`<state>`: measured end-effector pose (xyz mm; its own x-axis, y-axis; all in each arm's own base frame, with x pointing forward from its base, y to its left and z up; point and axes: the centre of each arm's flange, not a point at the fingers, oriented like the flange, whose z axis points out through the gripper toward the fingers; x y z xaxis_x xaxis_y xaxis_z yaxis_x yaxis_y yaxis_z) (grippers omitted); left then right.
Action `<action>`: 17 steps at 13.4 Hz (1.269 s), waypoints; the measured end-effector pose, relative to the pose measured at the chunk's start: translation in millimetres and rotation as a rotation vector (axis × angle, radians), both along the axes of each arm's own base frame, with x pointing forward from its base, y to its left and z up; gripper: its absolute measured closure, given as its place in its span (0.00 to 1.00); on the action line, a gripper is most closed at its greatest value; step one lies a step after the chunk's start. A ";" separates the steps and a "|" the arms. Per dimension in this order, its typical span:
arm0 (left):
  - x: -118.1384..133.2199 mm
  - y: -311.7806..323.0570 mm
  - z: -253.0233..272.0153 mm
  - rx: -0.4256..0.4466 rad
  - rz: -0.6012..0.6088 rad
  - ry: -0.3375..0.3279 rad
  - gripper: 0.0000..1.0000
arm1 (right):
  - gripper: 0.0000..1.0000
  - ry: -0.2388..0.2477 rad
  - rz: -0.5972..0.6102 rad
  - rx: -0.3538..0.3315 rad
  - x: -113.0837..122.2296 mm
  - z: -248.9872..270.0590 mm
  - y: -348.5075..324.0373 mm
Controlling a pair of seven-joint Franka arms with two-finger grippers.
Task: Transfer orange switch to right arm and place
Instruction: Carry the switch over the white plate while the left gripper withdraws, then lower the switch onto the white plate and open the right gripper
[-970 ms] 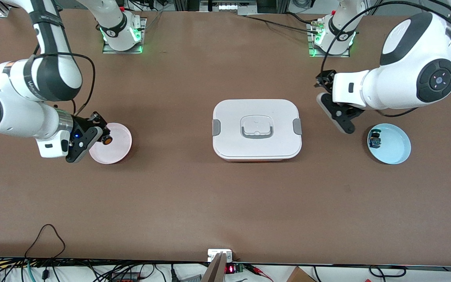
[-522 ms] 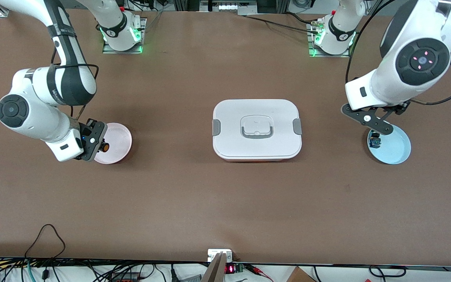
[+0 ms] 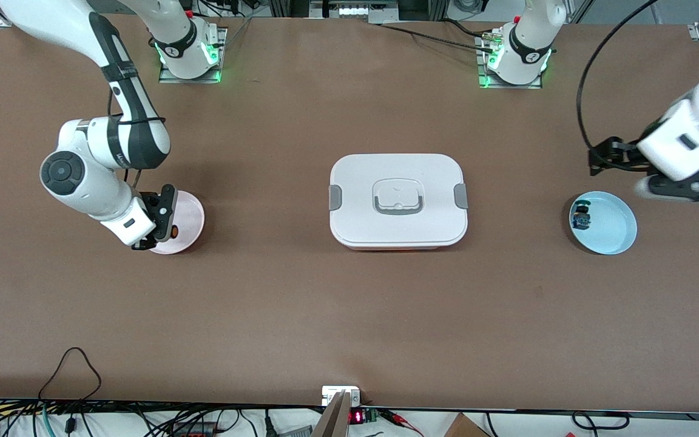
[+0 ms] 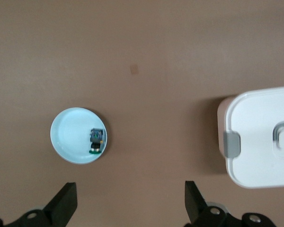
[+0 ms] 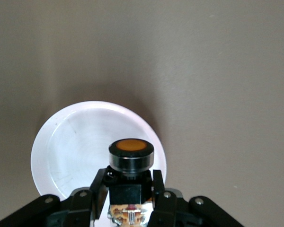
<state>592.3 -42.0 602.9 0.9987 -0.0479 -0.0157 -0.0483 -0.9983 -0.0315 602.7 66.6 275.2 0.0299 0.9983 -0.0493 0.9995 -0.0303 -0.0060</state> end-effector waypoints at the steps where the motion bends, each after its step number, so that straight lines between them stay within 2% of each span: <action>1: -6.1 8.4 -2.7 -0.003 0.018 -0.026 0.00 | 0.58 0.011 0.002 -0.005 -4.3 -9.2 -1.6; 4: -19.6 16.4 -13.6 0.001 0.045 -0.012 0.00 | 0.58 0.009 0.013 -0.013 -17.1 -32.9 -5.4; 8: -23.1 17.4 -20.9 0.004 0.049 0.025 0.00 | 0.58 0.003 0.034 -0.031 -38.0 -59.4 -15.6; 12: -23.7 11.1 -16.5 0.004 0.038 0.020 0.00 | 0.58 -0.012 0.015 -0.032 -53.7 -84.0 -32.3; 17: -23.9 10.4 -14.8 0.004 0.037 0.019 0.00 | 0.54 -0.021 0.013 -0.031 -56.5 -89.0 -34.6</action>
